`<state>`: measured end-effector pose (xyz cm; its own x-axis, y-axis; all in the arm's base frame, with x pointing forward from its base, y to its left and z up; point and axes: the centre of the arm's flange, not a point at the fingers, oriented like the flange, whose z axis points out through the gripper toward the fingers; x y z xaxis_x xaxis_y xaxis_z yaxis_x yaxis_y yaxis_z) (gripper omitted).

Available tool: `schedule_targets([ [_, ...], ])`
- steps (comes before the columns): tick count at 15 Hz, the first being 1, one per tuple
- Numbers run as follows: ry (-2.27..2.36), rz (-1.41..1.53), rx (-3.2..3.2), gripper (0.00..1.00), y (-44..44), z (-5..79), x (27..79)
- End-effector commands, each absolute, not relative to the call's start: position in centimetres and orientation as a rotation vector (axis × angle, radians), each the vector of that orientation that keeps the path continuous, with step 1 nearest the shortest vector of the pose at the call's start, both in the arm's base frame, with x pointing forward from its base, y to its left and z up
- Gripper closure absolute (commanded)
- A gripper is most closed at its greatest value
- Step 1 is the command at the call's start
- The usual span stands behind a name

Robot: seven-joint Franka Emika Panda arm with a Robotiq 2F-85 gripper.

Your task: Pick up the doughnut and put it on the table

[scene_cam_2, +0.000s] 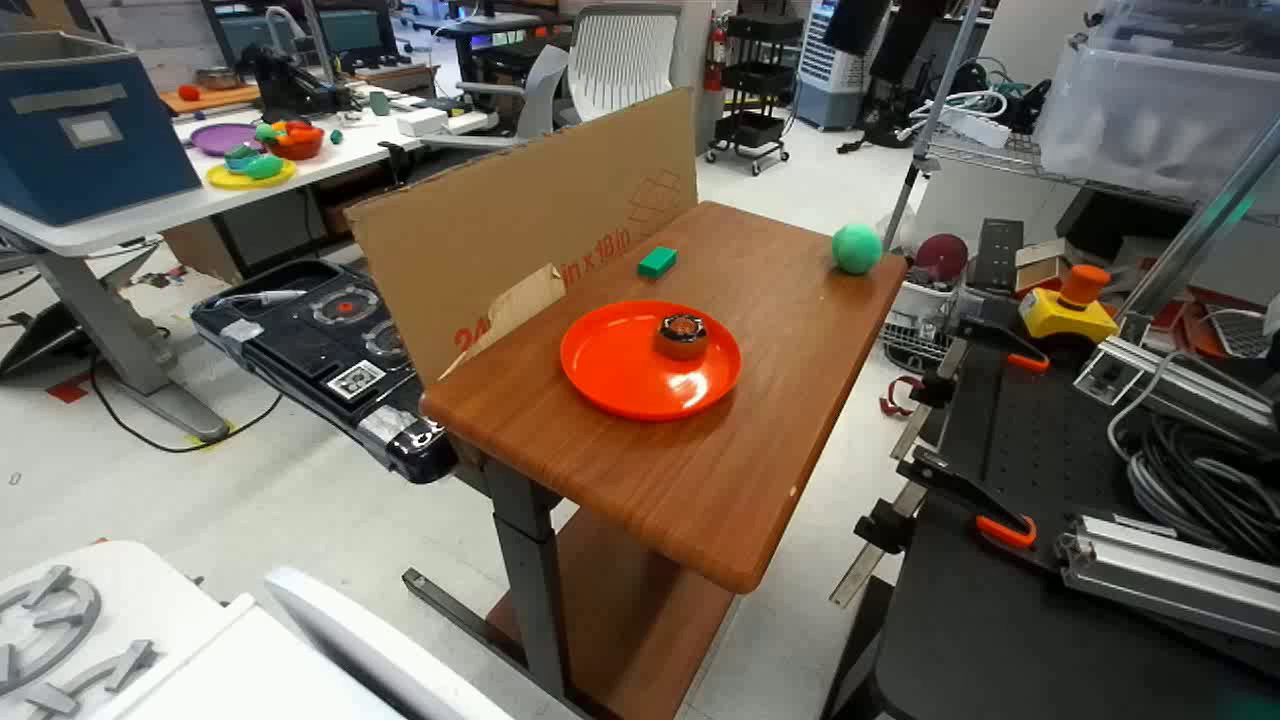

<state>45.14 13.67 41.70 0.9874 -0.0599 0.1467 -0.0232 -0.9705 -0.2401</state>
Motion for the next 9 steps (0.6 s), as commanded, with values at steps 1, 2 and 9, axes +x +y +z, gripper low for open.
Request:
schedule_targets([
  [1,0.061,-0.224,-2.892,0.0,13.7,41.7,45.1],
  [2,0.061,-0.225,-2.892,0.0,13.7,41.7,45.2],
  [9,0.224,-0.136,-2.995,0.0,10.9,37.6,53.4],
])
